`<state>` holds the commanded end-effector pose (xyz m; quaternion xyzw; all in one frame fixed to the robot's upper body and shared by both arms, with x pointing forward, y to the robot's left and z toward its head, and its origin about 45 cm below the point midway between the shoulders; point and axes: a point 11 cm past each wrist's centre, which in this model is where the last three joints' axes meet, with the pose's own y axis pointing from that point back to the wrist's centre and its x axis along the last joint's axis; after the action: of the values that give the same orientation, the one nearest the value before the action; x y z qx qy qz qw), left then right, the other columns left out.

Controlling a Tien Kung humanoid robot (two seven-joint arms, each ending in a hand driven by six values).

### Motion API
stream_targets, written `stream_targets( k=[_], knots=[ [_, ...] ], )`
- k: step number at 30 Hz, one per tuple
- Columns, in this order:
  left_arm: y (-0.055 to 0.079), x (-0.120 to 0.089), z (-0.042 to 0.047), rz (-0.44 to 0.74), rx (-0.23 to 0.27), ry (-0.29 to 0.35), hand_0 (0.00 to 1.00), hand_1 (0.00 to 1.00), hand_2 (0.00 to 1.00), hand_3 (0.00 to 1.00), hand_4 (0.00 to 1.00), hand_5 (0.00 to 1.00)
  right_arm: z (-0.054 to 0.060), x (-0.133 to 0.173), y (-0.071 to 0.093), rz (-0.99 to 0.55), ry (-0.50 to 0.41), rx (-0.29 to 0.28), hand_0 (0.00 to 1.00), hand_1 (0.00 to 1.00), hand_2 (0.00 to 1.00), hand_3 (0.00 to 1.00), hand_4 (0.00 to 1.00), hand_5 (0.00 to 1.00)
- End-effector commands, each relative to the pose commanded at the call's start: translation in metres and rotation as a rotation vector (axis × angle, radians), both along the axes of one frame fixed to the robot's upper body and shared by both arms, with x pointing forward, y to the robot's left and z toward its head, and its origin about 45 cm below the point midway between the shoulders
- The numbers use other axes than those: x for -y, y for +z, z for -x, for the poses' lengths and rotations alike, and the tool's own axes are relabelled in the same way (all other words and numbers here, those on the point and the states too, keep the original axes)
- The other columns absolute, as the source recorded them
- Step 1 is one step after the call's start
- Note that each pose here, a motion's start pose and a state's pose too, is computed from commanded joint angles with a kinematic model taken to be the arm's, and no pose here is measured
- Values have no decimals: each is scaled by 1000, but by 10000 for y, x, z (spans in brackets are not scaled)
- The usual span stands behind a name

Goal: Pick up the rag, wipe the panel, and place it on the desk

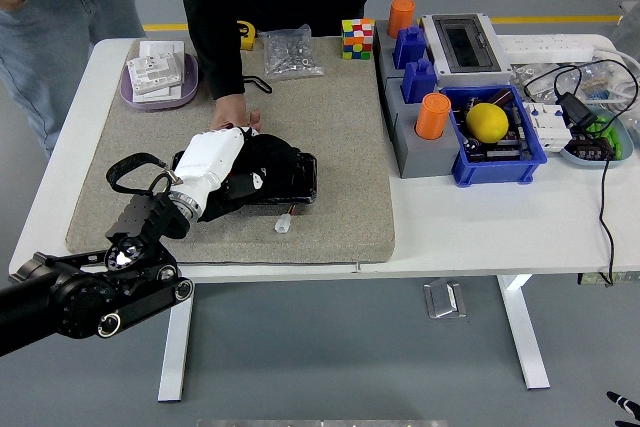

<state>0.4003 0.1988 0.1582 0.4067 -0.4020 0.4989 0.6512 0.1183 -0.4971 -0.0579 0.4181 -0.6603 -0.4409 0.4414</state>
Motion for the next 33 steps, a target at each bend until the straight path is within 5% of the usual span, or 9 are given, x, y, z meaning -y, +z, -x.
stream_targets(
  k=[24, 33],
  knots=[
    [1, 483, 23, -17, -16, -96, 193, 88, 530, 510, 299, 2, -22, 25, 21, 6, 18, -8, 769, 597, 708, 646, 998, 586],
    [7, 398, -9, -20, -10, -72, 193, 88, 531, 510, 299, 2, -18, 23, 18, 5, 14, -7, 769, 597, 708, 646, 998, 586]
  ],
)
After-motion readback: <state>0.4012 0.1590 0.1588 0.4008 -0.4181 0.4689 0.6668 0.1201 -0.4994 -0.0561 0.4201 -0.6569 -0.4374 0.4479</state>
